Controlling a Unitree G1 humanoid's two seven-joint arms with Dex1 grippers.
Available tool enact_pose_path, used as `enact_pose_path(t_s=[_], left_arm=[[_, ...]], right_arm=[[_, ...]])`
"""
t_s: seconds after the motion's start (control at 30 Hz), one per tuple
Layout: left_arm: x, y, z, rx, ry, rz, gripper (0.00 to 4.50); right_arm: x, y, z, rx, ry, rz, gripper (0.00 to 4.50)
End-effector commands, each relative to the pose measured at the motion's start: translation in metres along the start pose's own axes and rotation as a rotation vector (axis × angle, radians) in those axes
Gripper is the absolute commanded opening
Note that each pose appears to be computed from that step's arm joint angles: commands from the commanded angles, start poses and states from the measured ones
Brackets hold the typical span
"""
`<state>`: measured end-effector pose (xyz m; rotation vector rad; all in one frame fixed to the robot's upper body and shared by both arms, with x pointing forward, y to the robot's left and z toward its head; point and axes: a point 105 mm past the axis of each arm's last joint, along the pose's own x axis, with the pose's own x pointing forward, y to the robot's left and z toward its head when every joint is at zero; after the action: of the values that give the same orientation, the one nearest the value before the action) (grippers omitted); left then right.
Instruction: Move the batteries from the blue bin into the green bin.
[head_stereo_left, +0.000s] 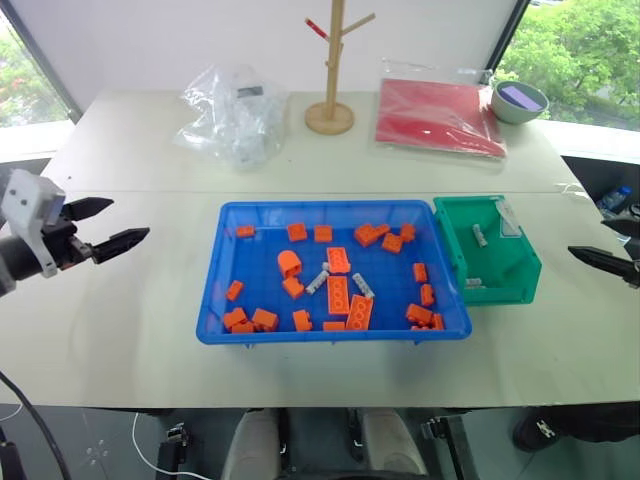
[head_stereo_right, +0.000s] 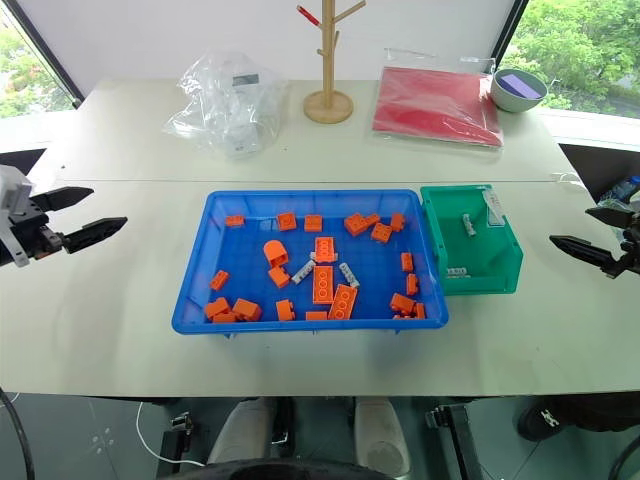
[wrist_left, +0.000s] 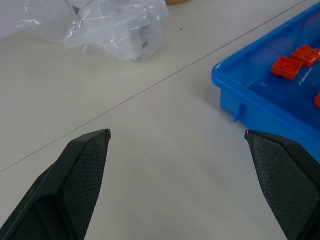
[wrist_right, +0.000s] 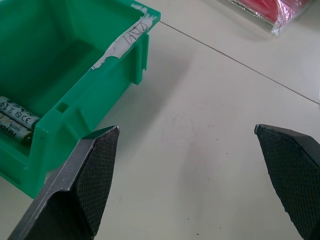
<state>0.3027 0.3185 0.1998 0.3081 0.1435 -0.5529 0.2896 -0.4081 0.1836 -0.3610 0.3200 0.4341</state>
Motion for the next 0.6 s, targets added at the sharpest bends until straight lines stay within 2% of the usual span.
enact_pose_path(t_s=[0.03,0.47,0.6], left_arm=[[-0.004,0.004,0.01,0.049,-0.018,0.011,4.5],[-0.001,-0.001,0.015,0.035,-0.034,-0.016,4.5],[0.002,-0.014,0.027,0.034,-0.079,-0.06,4.5]], right_arm=[[-0.002,-0.001,0.012,-0.035,-0.04,-0.002,4.46],[0.003,-0.003,0.013,-0.022,-0.025,0.005,4.46],[0.007,-0.006,0.039,-0.084,-0.068,0.004,4.46]])
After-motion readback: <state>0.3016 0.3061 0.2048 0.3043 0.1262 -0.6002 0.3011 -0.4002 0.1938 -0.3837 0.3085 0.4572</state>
